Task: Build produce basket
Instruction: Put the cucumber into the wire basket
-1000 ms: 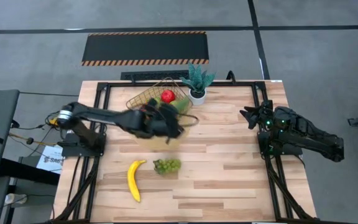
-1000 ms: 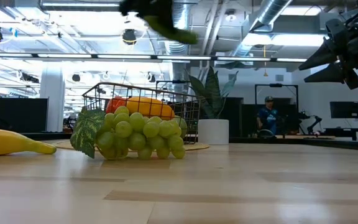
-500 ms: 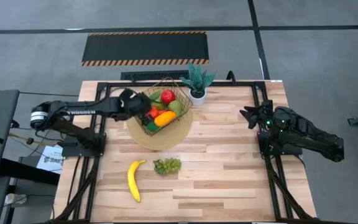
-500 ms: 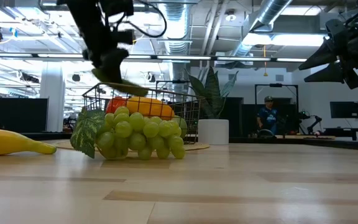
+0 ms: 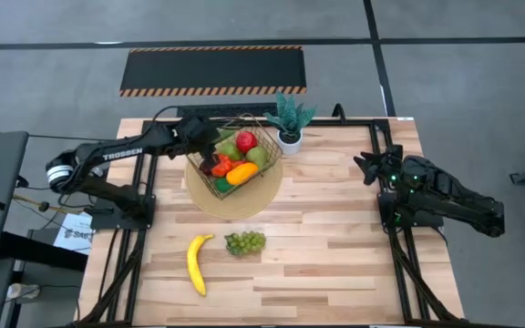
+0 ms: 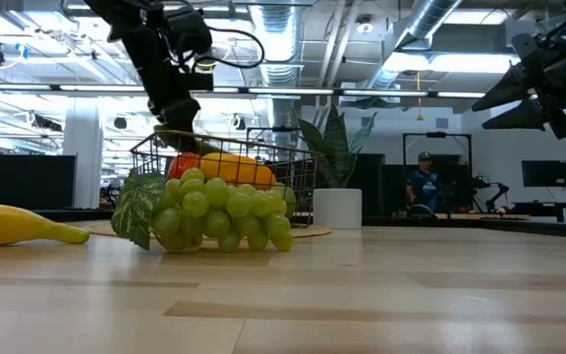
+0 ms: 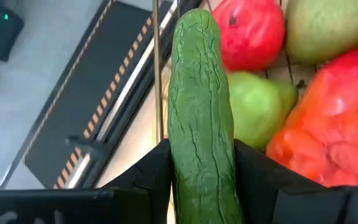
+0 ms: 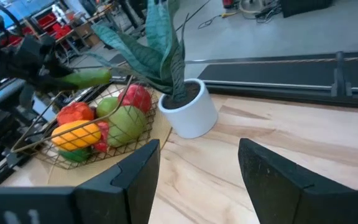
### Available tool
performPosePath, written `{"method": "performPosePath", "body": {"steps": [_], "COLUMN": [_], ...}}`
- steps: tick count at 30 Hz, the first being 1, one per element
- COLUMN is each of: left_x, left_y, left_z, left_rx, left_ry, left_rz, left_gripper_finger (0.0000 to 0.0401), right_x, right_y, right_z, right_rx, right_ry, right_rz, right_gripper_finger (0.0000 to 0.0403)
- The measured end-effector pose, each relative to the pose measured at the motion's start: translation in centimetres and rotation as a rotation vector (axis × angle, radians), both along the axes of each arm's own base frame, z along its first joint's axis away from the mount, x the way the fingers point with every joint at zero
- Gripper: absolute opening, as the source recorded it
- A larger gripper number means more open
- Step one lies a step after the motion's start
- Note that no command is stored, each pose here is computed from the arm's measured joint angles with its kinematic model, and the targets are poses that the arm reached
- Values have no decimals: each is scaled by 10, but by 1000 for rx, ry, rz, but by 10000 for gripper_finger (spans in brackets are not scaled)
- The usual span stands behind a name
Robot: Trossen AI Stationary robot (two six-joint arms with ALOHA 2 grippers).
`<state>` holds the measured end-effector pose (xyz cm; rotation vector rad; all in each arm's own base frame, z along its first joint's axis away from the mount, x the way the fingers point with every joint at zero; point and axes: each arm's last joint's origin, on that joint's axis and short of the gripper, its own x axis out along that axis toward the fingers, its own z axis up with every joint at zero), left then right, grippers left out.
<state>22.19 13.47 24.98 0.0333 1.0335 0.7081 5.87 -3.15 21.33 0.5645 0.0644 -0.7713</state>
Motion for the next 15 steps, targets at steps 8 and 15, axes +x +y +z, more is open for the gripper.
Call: {"method": "performPosePath", "body": {"steps": [8, 15], "left_x": [3, 5], "left_y": [2, 0], "left_z": [-12, -14], "left_rx": [-58, -69], "left_ry": [51, 47], "left_rz": [-36, -25], "left_gripper_finger": [127, 187], "right_x": [0, 0], "right_y": [-1, -1], "right_z": [0, 0], "right_rx": [-7, -6], "right_ry": [1, 2], "right_rz": [-24, -24], "right_gripper_finger": [240, 240]}}
